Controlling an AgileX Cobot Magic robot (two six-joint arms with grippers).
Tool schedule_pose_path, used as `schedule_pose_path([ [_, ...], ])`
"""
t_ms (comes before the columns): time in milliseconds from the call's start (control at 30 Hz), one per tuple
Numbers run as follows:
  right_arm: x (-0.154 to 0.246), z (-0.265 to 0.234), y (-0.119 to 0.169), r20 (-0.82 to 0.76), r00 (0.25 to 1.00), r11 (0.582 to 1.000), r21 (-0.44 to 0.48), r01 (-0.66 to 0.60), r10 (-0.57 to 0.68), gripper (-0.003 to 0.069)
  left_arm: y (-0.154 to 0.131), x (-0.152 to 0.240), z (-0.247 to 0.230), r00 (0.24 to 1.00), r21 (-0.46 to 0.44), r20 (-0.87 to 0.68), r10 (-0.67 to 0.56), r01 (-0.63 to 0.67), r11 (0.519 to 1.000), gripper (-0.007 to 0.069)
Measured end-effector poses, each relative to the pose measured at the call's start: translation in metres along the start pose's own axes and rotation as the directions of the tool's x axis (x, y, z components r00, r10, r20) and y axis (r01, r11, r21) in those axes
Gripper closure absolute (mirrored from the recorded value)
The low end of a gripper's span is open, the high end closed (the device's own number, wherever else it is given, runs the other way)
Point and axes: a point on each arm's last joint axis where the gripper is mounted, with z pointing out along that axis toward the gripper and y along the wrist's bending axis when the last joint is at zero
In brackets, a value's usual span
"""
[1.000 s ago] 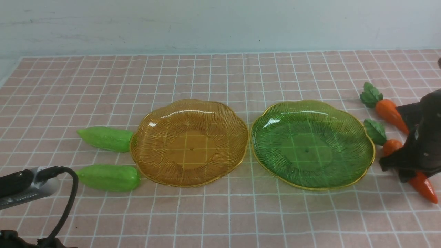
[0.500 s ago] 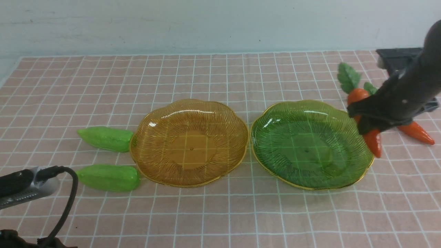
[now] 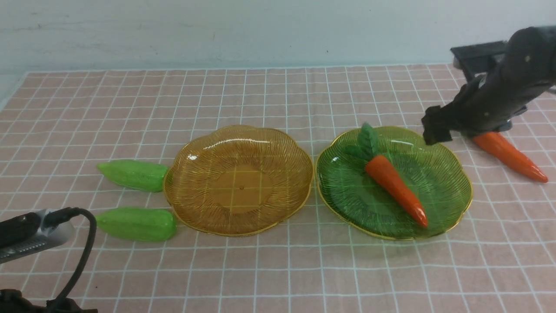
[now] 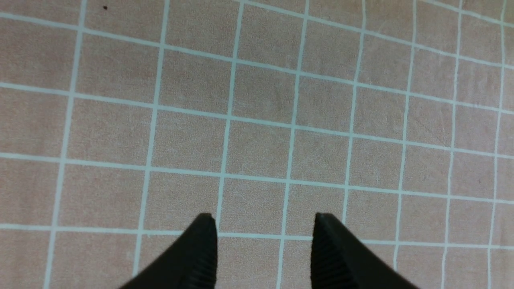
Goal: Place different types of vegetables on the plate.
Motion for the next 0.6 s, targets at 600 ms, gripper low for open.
schedule_pose_path([
  [600, 0.02, 0.092, -0.091, -0.061, 0.998, 0.982, 0.187, 0.016, -0.005, 0.0199, 0.0, 0.0, 0.0, 0.999, 0.0, -0.001, -0.039, 0.039, 0.999, 0.0321],
])
